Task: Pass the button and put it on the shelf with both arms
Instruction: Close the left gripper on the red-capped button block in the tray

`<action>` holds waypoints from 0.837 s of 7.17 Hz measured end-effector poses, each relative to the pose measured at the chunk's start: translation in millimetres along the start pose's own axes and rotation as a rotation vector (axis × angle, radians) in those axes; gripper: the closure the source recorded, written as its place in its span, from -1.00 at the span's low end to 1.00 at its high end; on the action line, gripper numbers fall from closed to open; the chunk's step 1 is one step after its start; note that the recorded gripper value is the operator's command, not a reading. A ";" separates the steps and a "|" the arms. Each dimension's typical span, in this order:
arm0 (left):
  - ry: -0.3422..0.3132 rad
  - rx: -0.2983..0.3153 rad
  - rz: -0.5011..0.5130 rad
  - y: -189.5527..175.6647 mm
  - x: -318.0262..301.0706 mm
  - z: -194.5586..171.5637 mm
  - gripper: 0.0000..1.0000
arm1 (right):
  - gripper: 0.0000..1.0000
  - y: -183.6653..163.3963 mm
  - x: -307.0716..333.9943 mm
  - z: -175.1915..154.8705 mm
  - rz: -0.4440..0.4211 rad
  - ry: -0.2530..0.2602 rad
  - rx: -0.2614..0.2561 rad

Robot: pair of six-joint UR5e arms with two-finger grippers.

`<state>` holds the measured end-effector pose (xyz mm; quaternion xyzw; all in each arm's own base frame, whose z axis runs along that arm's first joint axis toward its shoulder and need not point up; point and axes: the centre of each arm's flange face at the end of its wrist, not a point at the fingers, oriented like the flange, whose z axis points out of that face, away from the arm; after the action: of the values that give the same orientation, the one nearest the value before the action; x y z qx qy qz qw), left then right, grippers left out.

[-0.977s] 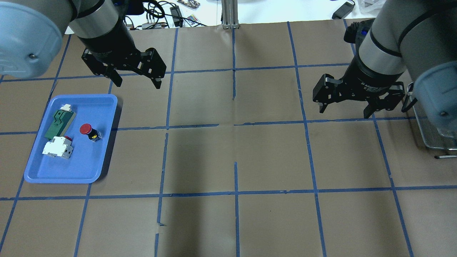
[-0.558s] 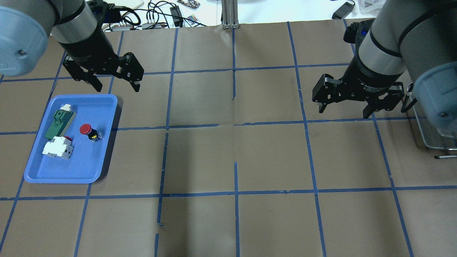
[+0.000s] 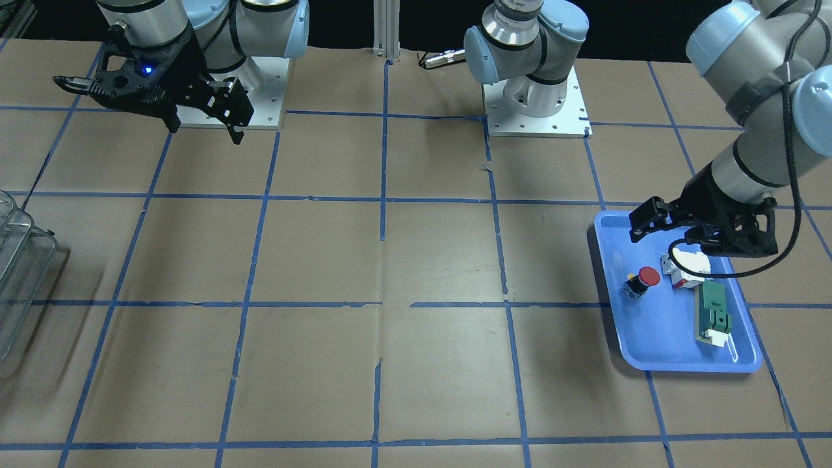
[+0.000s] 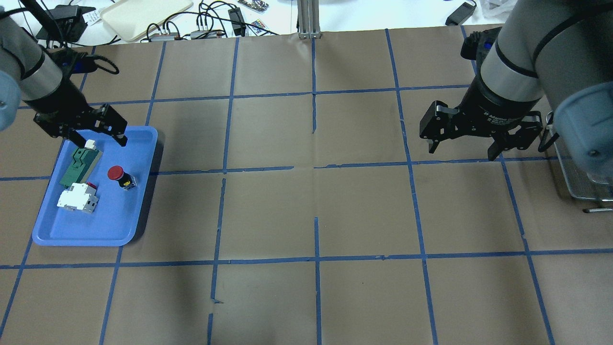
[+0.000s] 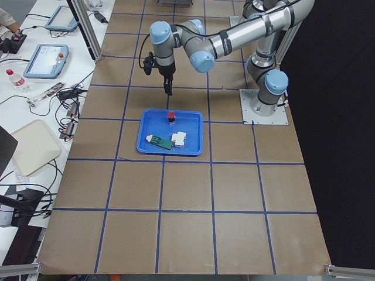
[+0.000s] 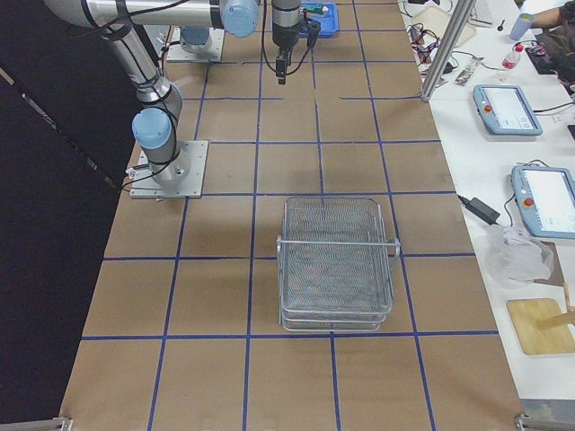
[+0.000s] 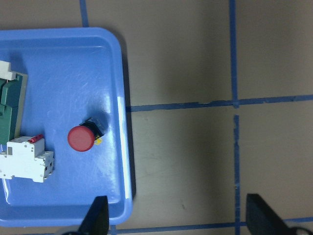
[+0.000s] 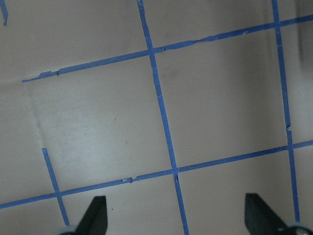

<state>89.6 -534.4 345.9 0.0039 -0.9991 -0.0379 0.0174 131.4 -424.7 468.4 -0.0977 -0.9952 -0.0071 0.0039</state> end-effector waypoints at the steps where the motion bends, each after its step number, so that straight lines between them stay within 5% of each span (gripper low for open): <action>1: 0.005 -0.007 -0.019 0.4 -27.1 26.9 -0.90 | -1.00 0.1 0.2 0.0 0.001 0.001 0.000; 6: 0.047 -0.083 -0.078 -19.8 -53.7 114.5 -0.88 | -1.00 0.5 0.7 -0.1 0.001 0.006 0.000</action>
<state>139.4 -545.1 228.5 0.0431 -0.9951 -0.0797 0.0394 130.8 -424.0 468.4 -0.0980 -0.9951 -0.0071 0.0070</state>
